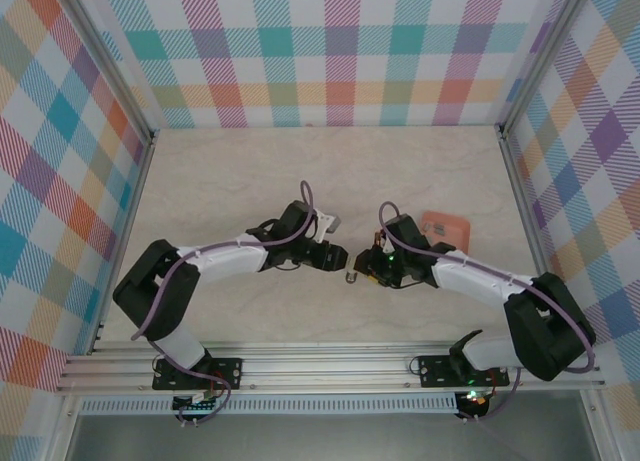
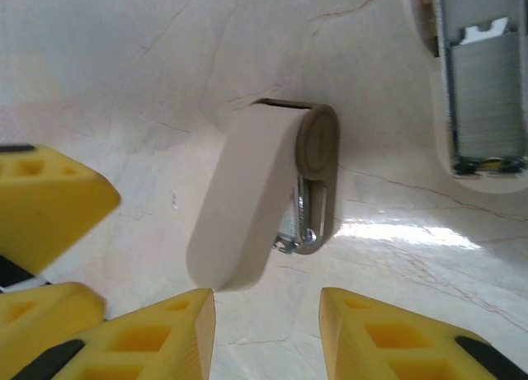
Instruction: Load the staples into the stapler
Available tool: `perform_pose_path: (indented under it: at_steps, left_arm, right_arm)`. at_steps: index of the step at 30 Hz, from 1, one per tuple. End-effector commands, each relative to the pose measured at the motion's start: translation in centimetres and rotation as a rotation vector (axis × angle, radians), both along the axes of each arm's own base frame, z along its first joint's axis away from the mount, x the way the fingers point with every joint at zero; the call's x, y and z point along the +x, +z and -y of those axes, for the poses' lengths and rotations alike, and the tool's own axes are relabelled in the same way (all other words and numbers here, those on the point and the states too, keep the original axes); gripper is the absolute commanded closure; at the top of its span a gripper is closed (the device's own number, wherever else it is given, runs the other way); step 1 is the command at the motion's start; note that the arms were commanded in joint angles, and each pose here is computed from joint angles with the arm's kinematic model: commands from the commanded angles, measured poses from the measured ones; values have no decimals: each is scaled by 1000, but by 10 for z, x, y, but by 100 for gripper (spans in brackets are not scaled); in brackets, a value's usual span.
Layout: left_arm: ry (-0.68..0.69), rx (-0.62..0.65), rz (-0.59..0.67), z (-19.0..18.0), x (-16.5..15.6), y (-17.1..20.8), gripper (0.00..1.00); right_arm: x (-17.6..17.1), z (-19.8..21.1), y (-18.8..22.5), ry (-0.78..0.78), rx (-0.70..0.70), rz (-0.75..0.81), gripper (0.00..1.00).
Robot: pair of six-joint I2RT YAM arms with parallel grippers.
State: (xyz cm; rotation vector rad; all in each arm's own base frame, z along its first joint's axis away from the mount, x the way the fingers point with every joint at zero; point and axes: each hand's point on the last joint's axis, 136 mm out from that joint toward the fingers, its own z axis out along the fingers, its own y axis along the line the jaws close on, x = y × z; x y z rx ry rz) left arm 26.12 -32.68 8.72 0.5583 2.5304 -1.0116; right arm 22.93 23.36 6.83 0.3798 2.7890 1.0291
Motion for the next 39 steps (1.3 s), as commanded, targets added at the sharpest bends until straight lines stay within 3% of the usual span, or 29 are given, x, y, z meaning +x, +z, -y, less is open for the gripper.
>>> perform_pose_path:
  at_steps: [1,39]
  left_arm:
    - [123,52,-75,-16,-1,-9,50]
    - [138,73,-55,-17,5,-15,51]
  right_arm:
    - [9,-19,14,20,86,-16,62]
    - [-25,15,-66,4,-139,-225,77]
